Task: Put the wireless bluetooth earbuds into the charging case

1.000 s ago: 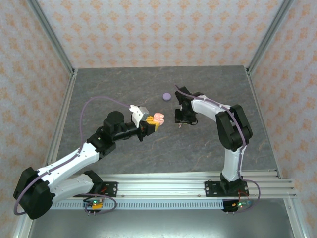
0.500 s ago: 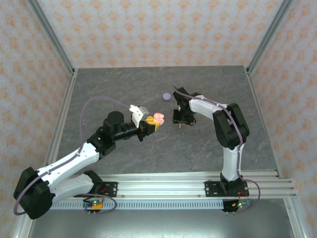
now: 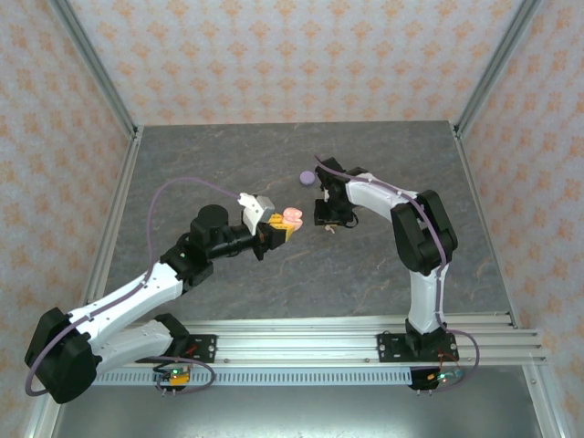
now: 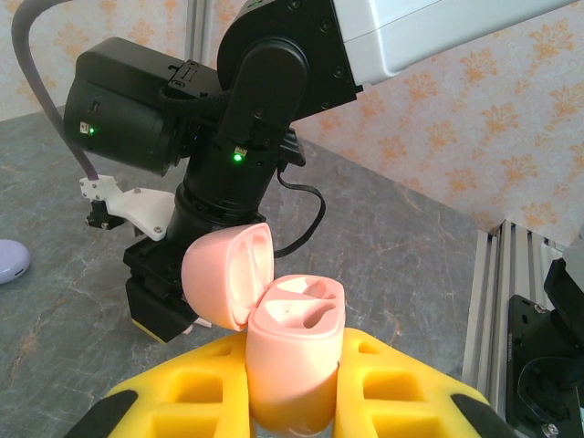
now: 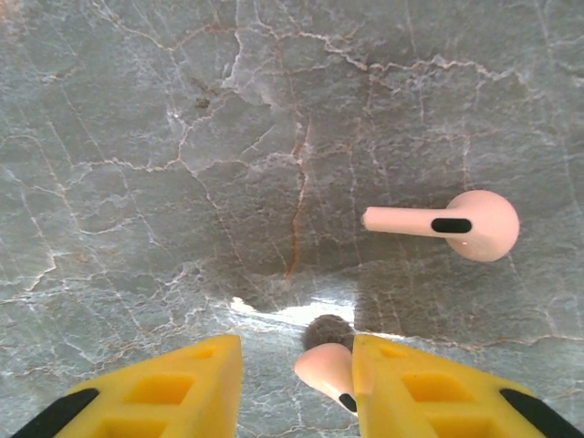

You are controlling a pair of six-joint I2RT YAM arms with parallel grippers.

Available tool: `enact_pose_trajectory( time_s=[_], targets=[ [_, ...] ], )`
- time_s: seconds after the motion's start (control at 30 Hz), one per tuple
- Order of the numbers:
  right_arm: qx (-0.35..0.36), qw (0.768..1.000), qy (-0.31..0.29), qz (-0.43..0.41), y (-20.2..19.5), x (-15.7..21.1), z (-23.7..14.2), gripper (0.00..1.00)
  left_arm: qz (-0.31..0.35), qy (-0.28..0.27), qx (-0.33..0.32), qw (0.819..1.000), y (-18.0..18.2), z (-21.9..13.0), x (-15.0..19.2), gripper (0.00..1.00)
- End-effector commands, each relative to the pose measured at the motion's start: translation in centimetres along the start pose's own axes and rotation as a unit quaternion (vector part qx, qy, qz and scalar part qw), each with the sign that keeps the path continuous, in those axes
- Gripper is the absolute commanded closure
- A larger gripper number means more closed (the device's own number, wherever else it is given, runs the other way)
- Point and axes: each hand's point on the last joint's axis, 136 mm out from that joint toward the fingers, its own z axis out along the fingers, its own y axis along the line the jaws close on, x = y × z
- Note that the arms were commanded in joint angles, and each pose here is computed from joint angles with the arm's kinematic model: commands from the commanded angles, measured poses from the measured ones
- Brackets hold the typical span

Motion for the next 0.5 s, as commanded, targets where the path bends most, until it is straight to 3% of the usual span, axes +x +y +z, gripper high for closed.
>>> enact_pose_trajectory(
  time_s=[0.0,0.47],
  targets=[
    [0.044,0.999,0.004,-0.020,-1.03,0.19,0.14,0.62,0.005,-0.009,-0.003,1.000,-0.15,-0.07,-0.56,0.85],
    [0.078,0.994,0.004,-0.077,-0.99,0.56,0.53,0.61,0.005,-0.007,-0.004,1.000,-0.10,-0.03,-0.46,0.85]
  ],
)
